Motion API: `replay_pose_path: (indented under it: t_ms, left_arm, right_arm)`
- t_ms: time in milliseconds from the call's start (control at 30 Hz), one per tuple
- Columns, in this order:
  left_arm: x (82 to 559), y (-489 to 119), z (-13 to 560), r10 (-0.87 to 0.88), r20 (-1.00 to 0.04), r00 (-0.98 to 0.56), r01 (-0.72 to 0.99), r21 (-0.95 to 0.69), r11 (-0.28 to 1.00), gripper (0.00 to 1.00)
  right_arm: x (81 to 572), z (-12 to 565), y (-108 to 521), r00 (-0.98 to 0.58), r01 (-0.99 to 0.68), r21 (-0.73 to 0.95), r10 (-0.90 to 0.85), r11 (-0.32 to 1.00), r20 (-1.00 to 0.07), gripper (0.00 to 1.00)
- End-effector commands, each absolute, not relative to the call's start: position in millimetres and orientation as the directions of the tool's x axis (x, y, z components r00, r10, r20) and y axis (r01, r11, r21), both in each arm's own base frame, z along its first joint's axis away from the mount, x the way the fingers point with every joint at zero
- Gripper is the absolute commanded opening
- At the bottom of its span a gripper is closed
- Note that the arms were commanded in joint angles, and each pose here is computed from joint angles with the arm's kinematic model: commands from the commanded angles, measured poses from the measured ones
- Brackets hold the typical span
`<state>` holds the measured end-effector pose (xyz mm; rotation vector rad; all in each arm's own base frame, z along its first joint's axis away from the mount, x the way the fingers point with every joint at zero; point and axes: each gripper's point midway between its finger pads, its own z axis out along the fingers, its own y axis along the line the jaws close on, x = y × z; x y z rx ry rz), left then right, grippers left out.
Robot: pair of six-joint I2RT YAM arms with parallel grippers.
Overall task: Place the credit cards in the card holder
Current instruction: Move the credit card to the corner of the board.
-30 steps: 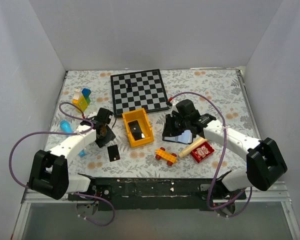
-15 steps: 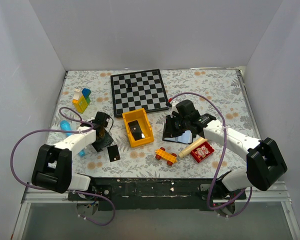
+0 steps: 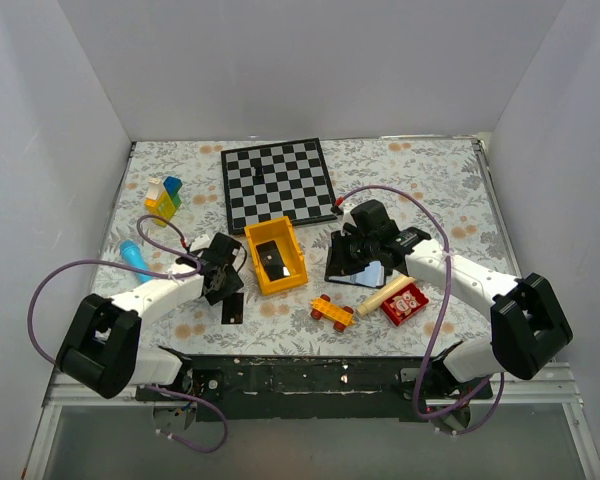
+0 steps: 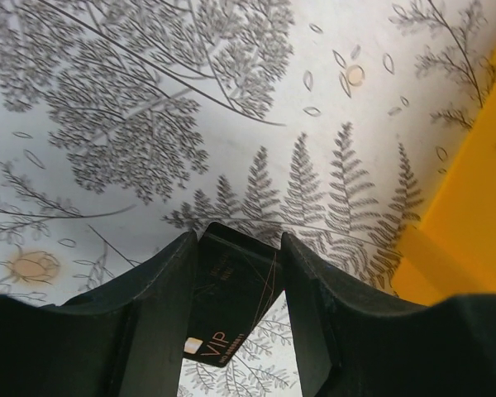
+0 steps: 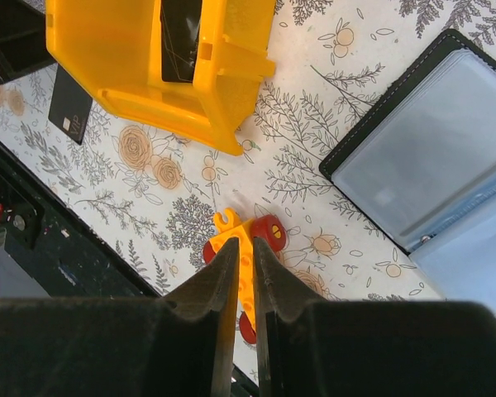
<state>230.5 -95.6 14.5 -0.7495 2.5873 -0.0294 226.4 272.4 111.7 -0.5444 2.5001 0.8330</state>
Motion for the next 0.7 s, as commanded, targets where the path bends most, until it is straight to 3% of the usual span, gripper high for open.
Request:
replay_pose_path:
  t_ms: [0, 667]
  left_arm:
    - [174, -108, -19, -0.51, -0.228, -0.83, -0.51, -0.063, 0.858, 0.44]
    - [129, -135, -19, -0.314, -0.128, -0.941, -0.322, 0.047, 0.946, 0.43]
  right_arm:
    - [235, 125, 280, -0.808, -0.505, 0.47, -0.205, 0.724, -0.553, 0.2]
    - [232, 123, 276, -0.813, -0.489, 0.473, -0.186, 0.732, -0.552, 0.2]
